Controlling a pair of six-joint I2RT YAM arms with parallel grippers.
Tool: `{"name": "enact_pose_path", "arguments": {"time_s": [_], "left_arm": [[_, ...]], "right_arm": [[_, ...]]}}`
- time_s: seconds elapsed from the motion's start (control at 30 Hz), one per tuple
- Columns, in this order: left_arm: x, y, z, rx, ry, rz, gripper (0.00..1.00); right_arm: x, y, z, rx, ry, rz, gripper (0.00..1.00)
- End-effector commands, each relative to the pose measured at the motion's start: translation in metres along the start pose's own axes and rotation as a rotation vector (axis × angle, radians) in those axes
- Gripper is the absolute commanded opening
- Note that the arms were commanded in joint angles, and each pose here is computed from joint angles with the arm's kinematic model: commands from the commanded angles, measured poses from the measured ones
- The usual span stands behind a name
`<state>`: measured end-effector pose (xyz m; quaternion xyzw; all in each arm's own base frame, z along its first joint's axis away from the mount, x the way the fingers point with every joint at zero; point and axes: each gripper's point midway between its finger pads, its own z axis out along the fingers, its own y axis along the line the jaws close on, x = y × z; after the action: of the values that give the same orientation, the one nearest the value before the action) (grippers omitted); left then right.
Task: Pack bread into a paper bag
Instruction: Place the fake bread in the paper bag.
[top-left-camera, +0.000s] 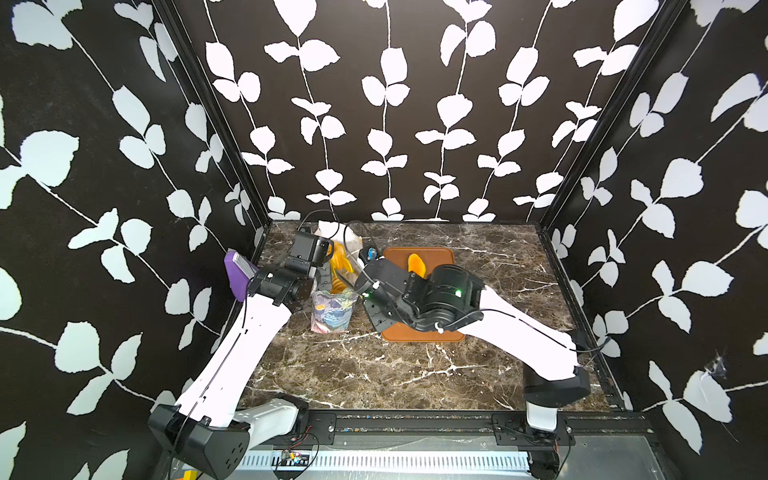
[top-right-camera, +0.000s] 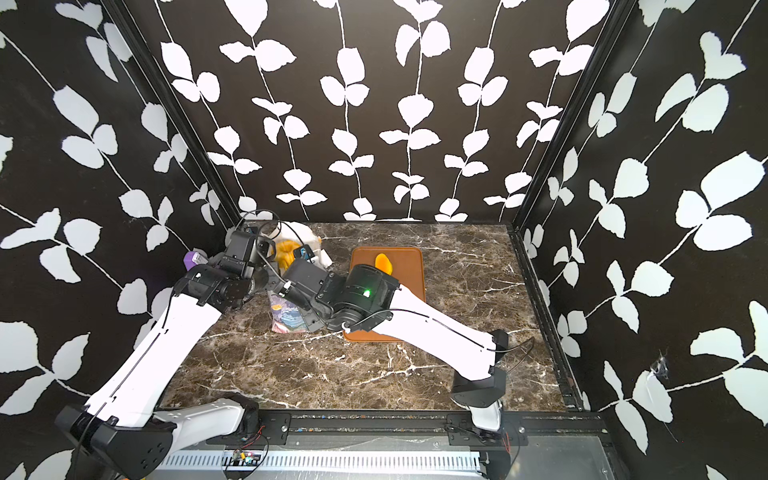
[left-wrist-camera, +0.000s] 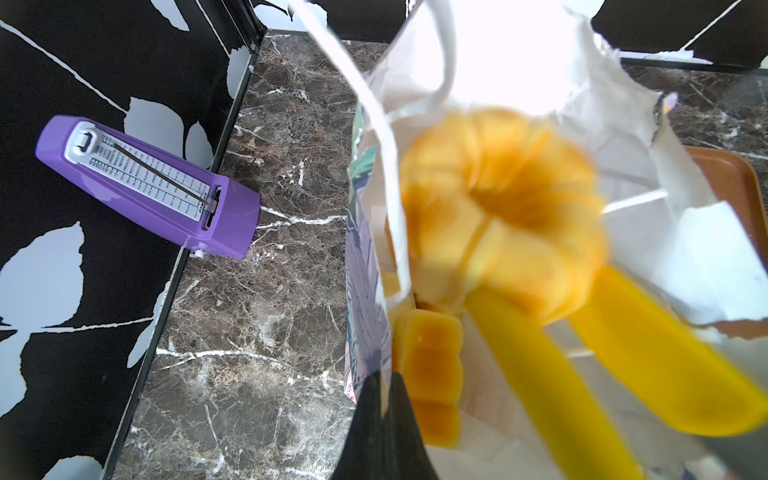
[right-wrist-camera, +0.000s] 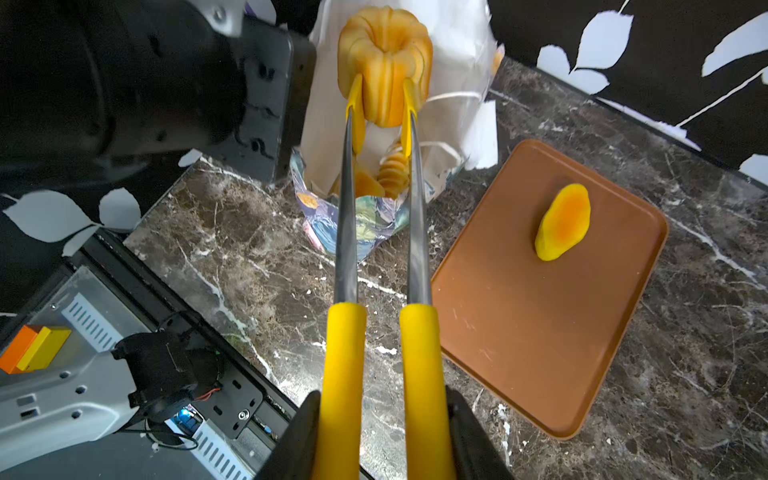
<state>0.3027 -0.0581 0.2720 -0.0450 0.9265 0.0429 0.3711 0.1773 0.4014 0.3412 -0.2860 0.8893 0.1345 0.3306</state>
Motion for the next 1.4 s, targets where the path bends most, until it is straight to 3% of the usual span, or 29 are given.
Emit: {"name": "enact_pose_path", "arguments": {"time_s": [0.0, 0.23, 0.6, 0.9, 1.3, 1.37], "left_arm": [[0.005, 0.001, 0.000, 0.002, 0.011, 0.009, 0.00], [0.005, -0.001, 0.002, 0.006, 0.016, 0.010, 0.00], [0.008, -0.002, 0.006, 0.003, 0.028, 0.012, 0.00], [0.008, -0.001, 0.007, -0.002, 0.029, 0.015, 0.00], [0.011, -0.002, 0.009, -0.002, 0.039, 0.017, 0.00], [0.011, -0.002, 0.009, -0.003, 0.038, 0.017, 0.00]], "right_arm": [[0.002, 0.008, 0.009, -0.017, 0.000, 0.037, 0.00], [0.001, 0.005, 0.007, -0.015, -0.025, 0.050, 0.01], [-0.003, 0.000, 0.006, 0.001, -0.038, 0.055, 0.35], [-0.007, -0.002, 0.001, 0.004, -0.060, 0.059, 0.47], [-0.007, -0.003, 0.001, 0.008, -0.059, 0.060, 0.48], [-0.007, -0.003, 0.000, 0.007, -0.062, 0.060, 0.41]]}}
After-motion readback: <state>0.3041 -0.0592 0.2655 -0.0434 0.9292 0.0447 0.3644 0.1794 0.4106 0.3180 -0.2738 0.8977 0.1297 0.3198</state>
